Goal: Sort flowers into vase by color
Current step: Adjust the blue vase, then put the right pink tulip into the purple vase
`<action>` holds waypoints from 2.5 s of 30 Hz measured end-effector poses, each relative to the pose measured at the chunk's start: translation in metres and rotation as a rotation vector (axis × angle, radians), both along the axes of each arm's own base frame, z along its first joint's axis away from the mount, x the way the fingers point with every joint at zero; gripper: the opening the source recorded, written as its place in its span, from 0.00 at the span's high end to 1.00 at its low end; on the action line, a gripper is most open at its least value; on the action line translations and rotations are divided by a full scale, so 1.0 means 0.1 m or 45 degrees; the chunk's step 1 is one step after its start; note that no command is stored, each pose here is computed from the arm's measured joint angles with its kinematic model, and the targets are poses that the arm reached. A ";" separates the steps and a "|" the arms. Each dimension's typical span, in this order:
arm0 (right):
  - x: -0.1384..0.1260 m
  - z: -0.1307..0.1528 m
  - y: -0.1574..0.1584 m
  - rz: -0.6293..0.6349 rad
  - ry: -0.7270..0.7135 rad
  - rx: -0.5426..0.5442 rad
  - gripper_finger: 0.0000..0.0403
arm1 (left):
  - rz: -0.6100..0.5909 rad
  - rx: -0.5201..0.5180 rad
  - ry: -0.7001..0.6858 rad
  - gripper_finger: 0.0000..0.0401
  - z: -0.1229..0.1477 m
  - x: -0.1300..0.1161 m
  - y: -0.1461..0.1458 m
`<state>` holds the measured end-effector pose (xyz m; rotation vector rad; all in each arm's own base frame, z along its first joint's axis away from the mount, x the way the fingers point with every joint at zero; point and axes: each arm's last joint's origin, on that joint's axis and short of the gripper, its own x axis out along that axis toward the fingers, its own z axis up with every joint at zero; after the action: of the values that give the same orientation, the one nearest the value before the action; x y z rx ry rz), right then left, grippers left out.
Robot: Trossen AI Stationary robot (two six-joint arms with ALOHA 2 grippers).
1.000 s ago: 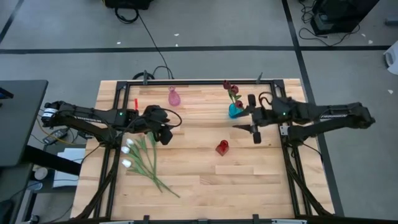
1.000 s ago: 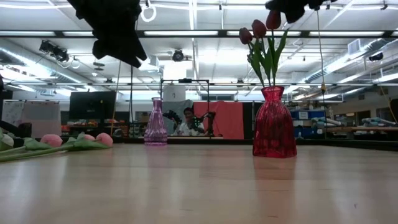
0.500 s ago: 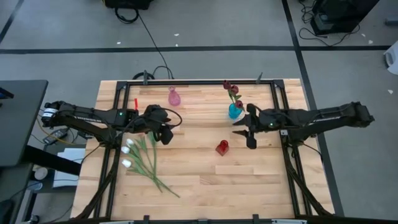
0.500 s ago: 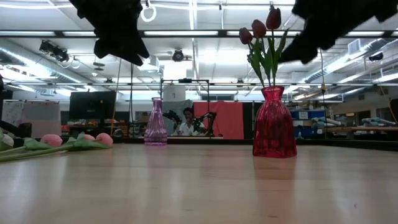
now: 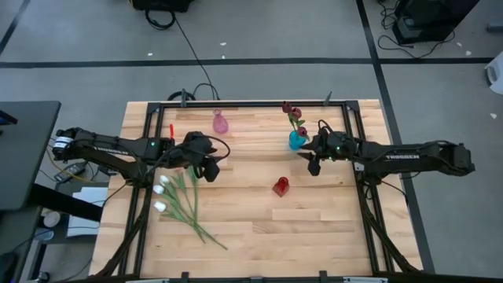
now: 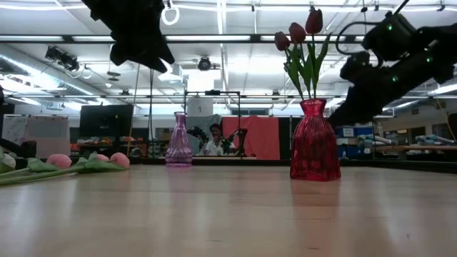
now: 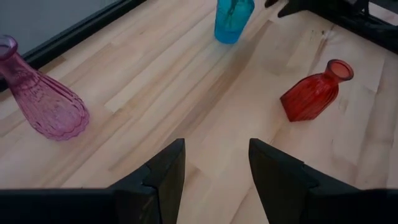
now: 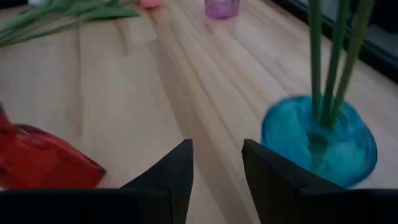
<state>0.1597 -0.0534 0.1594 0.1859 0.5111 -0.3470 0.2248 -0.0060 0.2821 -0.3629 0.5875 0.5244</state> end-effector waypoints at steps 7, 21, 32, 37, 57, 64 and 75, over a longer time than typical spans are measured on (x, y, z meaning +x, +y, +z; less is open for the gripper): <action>-0.01 -0.21 -0.10 -0.119 0.122 0.053 0.63 | 0.033 0.035 -0.006 0.55 0.01 0.00 0.01; 0.14 -0.52 -0.24 -0.236 0.245 0.081 0.63 | 0.037 0.030 -0.008 0.55 0.01 0.00 0.01; 0.22 -0.61 -0.44 -0.301 0.141 0.022 0.63 | 0.038 0.028 -0.031 0.55 0.02 0.01 0.01; 0.32 -0.60 -0.57 -0.307 0.131 -0.011 0.63 | 0.038 0.028 -0.031 0.55 0.02 0.01 0.01; 0.59 -0.40 -0.66 -0.174 0.194 0.061 0.63 | 0.049 -0.134 -0.019 0.55 -0.05 0.03 -0.04; 0.58 -0.02 -0.26 0.218 0.070 0.094 0.63 | 0.106 -0.418 0.187 0.55 -0.34 0.10 -0.24; 0.41 0.57 0.16 0.452 -0.207 -0.242 0.63 | 0.580 -0.560 0.686 0.55 -0.84 -0.01 -0.37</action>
<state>0.2010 -0.0372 0.2166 -0.0617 0.3393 -0.0314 0.2236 -0.0433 0.1977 -0.7939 1.1608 0.9462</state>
